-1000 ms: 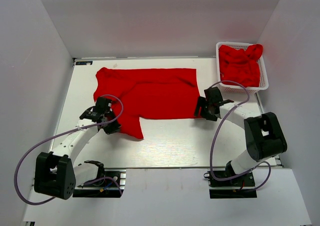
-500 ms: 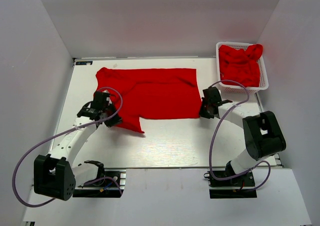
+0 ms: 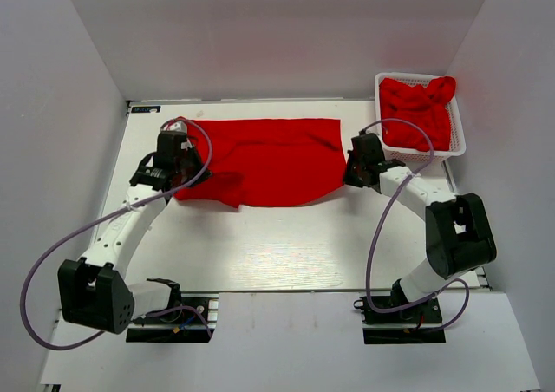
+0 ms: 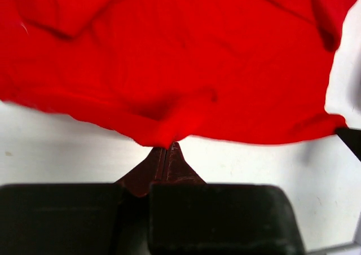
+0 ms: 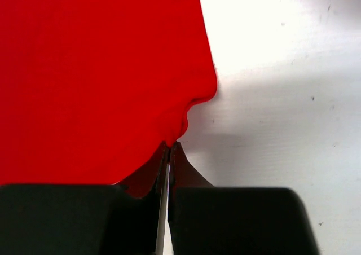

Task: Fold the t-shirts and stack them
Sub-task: Grap the side of the flattened tshirt closest away from the robot with both arms, then fold the other side of the tshirt into a rectangle

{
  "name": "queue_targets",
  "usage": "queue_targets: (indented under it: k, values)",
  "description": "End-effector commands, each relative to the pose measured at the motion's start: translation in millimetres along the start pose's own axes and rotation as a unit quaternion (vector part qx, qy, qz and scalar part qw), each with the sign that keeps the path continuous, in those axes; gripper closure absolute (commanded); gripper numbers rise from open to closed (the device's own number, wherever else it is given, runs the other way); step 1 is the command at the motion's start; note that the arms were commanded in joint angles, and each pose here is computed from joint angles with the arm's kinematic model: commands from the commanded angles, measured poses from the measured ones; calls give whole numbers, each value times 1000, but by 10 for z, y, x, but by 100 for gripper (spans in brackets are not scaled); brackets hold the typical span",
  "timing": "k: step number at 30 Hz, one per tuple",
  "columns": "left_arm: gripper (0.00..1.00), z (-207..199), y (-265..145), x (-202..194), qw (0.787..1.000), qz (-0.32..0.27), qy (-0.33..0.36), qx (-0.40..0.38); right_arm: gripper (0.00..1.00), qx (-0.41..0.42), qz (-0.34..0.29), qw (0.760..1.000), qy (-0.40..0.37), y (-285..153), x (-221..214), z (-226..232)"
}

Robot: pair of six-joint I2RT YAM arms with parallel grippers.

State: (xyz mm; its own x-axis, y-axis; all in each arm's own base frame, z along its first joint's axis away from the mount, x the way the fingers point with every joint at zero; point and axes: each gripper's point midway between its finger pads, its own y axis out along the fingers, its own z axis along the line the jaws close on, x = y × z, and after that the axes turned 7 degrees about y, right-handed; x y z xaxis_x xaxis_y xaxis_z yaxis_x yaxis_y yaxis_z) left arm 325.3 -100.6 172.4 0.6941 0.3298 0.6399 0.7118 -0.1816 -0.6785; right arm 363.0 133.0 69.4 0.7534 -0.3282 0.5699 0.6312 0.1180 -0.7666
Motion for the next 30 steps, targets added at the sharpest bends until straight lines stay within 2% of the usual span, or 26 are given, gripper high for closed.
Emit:
queue_targets:
  k: [1, 8, 20, 30]
  values:
    - [100, -37, -42, 463, 997, -66, 26, 15, 100, 6, -26, 999, -18, -90, 258, 126]
    - [100, 45, 49, 818, 991, -105, 52, 58, 100, -12, -40, 999, -29, -64, 496, 170]
    - [100, -83, 115, 1474, 970, -204, 121, 49, 100, -36, -70, 995, -54, 13, 940, 295]
    - [100, 26, 334, 1744, 961, -219, 157, 67, 100, -52, -79, 993, -72, 170, 1232, 404]
